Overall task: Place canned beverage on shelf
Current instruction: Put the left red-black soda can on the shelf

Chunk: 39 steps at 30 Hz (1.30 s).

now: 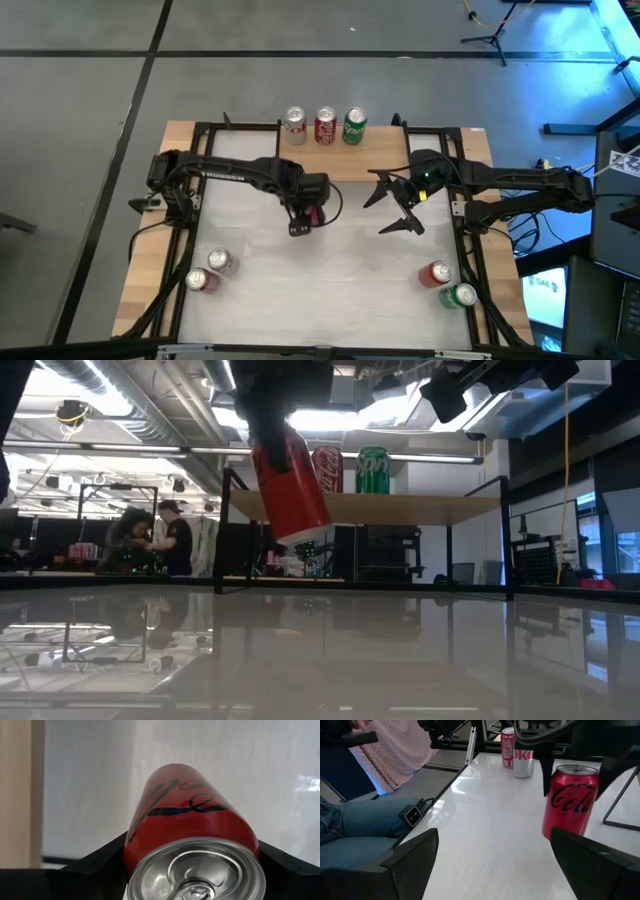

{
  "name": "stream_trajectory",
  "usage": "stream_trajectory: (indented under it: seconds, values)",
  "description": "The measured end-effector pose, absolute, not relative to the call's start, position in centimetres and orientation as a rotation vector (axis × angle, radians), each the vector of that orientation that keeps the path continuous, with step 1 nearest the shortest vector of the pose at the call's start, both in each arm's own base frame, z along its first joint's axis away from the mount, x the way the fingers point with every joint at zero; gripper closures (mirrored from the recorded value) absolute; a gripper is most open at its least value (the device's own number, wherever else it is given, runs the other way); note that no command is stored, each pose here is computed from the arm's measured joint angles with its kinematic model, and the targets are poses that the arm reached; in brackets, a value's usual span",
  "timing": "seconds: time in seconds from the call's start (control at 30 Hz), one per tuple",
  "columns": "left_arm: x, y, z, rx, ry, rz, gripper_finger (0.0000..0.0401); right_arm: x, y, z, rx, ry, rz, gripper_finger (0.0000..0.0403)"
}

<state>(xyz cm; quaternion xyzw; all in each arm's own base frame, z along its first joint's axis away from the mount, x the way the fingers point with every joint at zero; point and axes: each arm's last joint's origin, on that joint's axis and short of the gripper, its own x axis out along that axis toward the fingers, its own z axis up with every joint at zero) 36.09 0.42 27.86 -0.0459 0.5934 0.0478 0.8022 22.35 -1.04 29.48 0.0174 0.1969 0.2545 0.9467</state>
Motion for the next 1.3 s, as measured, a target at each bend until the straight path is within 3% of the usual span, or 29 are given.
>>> stream_trajectory:
  seconds: [0.63, 0.9, 1.3]
  values:
    - [35.9, -0.3, 25.1, 0.248, 1.467, -0.209, 0.0117, 22.4, -1.1, 29.4, 0.034, 0.404, 0.505, 0.0026]
    - [35.9, -0.2, 25.1, 0.337, 1.462, -0.255, 0.0117, 22.4, -1.1, 29.4, 0.034, 0.404, 0.505, 0.0026]
    - [36.2, -0.2, 24.8, 0.28, 1.467, -0.203, 0.0117, 22.4, -1.1, 29.4, 0.033, 0.403, 0.505, 0.0026]
